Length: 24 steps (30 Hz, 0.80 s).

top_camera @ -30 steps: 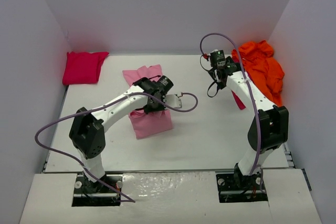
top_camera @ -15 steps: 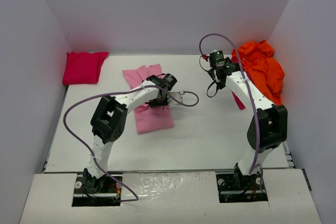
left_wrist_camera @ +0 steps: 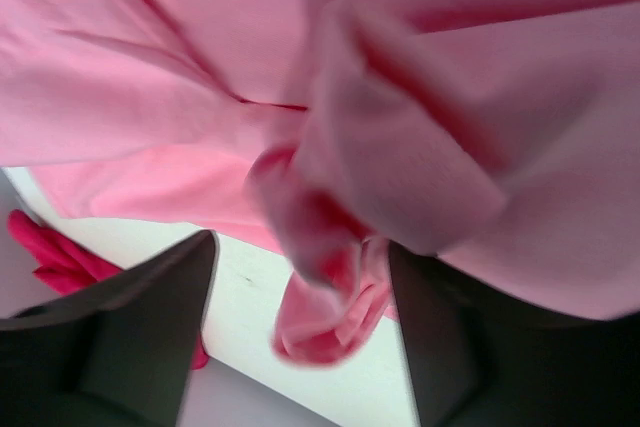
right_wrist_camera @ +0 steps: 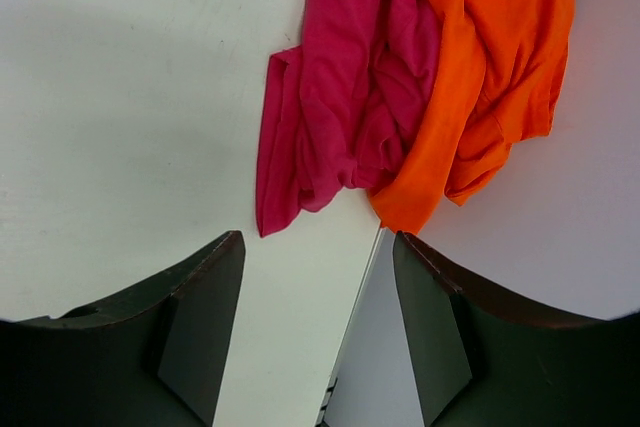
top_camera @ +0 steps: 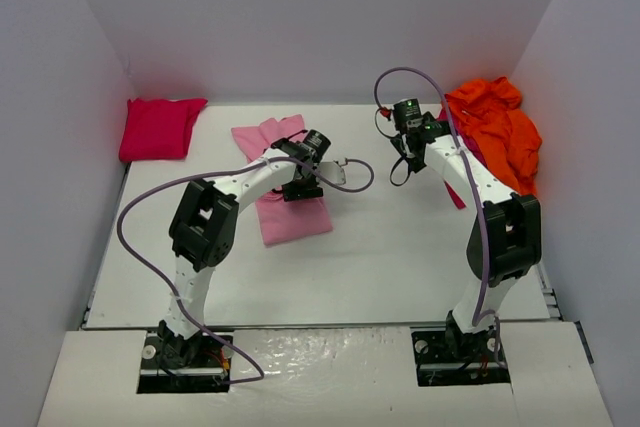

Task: Fold and stack the t-shirts
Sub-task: Fold the tshirt

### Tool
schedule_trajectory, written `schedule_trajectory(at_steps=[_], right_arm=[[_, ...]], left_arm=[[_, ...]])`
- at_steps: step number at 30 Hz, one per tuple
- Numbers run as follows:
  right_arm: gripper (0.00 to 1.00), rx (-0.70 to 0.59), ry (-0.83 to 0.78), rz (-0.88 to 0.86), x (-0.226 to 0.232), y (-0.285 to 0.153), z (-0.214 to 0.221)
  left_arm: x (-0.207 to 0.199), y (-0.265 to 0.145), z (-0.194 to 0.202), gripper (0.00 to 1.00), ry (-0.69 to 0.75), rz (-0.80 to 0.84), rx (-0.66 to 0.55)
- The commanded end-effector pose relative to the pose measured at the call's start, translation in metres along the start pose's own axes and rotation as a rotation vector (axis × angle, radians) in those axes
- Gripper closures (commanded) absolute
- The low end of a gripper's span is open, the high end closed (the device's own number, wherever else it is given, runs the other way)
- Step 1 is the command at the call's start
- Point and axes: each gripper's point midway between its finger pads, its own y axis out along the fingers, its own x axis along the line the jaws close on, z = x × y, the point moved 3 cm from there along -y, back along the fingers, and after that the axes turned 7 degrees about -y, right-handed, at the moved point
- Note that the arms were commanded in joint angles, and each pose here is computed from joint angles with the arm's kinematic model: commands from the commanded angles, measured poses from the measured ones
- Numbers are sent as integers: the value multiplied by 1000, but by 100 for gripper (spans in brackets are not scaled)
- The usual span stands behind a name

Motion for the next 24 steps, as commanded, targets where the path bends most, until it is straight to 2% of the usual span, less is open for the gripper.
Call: schedule_trajectory(at_steps=[1, 6, 9, 14, 18, 20, 24], right_arm=[[42, -39, 43, 31, -7, -7, -8], [41, -40, 44, 32, -7, -7, -6], [41, -43, 46, 31, -6, -7, -7], [41, -43, 47, 29, -5, -7, -5], [41, -48, 52, 35, -6, -9, -5], [41, -50, 51, 36, -6, -9, -6], [41, -50, 50, 41, -6, -11, -7]], left_arm=[[58, -33, -17, 22, -99, -273, -119], [107, -67, -20, 18, -255, -560, -230], [121, -97, -21, 17, -328, -635, -313], [96, -113, -11, 18, -321, -499, -331], [71, -119, 4, 24, -309, -428, -329], [58, -115, 11, 39, -300, -373, -319], [29, -110, 12, 53, -296, -246, -345]])
